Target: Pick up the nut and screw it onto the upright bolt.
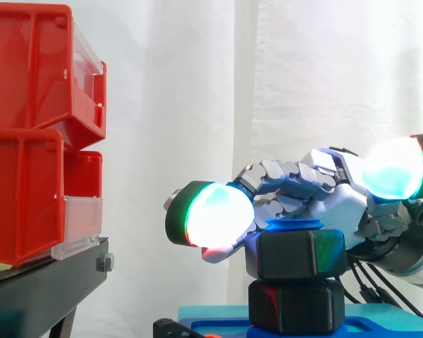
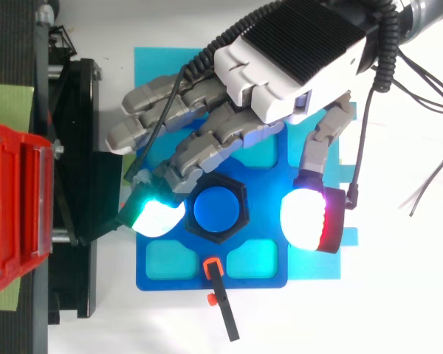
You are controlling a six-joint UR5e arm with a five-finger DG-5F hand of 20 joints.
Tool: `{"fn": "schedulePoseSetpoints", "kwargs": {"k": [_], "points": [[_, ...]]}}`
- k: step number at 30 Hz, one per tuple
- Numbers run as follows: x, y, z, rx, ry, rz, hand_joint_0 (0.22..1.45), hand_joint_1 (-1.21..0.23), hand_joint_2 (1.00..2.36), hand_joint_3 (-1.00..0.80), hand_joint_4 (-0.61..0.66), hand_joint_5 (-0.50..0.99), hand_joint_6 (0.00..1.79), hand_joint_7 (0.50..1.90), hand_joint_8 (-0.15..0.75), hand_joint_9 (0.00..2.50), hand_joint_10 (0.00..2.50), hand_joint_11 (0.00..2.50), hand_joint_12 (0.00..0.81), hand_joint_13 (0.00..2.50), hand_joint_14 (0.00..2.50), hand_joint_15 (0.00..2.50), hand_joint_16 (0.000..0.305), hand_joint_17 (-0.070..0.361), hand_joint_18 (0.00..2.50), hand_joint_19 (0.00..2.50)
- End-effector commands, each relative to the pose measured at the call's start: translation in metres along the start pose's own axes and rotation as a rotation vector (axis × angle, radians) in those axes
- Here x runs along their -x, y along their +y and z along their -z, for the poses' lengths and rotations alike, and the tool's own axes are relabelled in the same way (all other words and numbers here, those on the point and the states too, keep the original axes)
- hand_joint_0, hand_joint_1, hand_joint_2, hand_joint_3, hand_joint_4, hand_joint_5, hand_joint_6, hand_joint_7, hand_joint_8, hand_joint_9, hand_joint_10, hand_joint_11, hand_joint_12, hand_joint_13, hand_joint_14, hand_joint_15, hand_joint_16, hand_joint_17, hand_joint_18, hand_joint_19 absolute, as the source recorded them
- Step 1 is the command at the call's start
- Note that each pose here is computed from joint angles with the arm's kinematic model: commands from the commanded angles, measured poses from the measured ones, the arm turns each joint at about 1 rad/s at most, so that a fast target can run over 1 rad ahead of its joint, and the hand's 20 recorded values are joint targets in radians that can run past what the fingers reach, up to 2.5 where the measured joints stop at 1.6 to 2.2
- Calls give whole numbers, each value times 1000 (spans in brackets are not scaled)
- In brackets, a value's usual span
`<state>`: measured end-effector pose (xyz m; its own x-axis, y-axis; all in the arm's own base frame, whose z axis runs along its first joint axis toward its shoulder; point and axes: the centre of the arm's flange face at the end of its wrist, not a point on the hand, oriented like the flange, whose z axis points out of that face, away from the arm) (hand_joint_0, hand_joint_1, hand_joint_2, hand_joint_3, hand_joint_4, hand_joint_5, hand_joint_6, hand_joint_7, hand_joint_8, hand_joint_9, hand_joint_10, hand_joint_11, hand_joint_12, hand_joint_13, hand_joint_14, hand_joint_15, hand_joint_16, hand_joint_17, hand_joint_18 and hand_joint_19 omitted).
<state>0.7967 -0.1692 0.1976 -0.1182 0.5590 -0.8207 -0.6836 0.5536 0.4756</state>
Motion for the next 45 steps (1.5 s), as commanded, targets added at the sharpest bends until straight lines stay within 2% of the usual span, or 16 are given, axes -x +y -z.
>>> {"fn": "schedulePoseSetpoints", "kwargs": {"k": [1,7,16,20,29,45], "points": [[2,-1,2,-1,-2,3,417,-134,1000,-500,184,-175,502,734,213,201,0,0,310,25,0,0,39,87,0,0],[2,0,2,3,3,3,420,-152,1000,-500,208,-158,502,779,229,268,0,0,309,81,0,0,38,85,0,0],[4,-2,3,10,-3,15,430,-164,1000,-500,263,-122,504,999,244,340,0,0,295,157,0,0,34,77,0,0],[5,-1,4,14,0,18,444,-190,1000,-500,247,-110,504,1095,252,388,0,0,291,202,0,0,32,71,0,0],[10,-5,12,12,1,40,452,-218,1000,-500,243,-92,503,1177,263,463,0,0,281,260,0,0,28,64,0,0],[15,-9,23,10,10,46,463,-226,1000,-500,224,-53,502,1349,268,522,0,0,267,300,0,0,25,57,0,0]]}}
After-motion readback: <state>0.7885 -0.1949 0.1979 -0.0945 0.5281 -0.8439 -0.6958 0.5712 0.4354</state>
